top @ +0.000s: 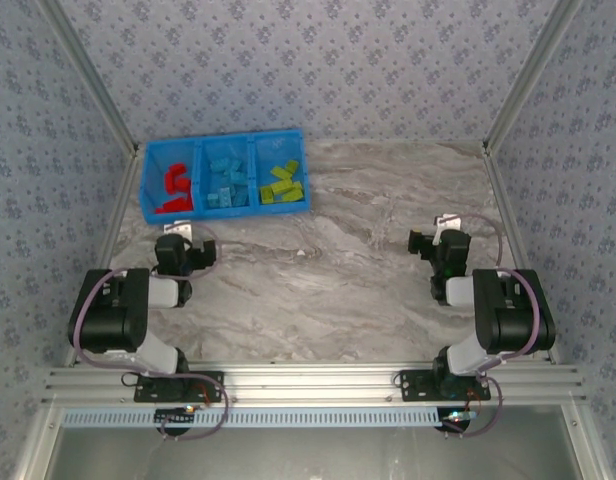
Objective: Sort the legos into containers by color
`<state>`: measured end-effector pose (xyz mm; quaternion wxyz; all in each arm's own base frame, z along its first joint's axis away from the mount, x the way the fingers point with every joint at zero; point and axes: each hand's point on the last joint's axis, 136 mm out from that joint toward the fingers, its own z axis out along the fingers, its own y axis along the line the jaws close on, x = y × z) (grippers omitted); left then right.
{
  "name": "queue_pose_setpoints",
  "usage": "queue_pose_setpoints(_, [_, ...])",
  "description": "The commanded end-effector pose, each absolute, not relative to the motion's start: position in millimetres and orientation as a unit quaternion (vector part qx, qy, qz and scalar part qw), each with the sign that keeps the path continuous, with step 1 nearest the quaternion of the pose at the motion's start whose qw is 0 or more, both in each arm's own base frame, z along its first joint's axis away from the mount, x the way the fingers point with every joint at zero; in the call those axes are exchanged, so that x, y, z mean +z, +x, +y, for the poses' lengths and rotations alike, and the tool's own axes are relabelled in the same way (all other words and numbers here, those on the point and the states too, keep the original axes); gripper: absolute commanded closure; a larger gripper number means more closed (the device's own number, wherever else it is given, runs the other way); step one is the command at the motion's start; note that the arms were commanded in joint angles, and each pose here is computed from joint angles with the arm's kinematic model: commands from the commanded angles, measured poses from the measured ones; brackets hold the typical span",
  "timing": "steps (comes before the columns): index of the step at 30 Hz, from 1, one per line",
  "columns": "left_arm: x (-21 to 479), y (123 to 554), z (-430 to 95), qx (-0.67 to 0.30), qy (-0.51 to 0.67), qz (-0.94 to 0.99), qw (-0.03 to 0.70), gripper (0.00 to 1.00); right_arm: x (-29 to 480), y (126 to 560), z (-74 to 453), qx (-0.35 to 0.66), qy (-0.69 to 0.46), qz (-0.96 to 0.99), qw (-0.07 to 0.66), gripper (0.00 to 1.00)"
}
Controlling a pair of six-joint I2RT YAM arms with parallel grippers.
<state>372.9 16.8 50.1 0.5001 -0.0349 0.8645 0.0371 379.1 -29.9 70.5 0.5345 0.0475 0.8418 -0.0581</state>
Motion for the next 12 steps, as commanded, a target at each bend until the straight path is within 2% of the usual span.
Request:
queue_pose_setpoints(1, [88.5, 397.4, 16.8, 0.022, -0.037, 0.831, 0.555, 0.01, 84.5, 387.1, -28.0, -0.056, 0.040, 0.829, 0.555, 0.00])
queue_pose_setpoints(12, [89.1, 397.3, 16.9, 0.021, -0.038, 0.830, 0.556, 0.01, 84.7, 386.1, -30.8, -0.062, 0.048, 0.827, 0.556, 0.00])
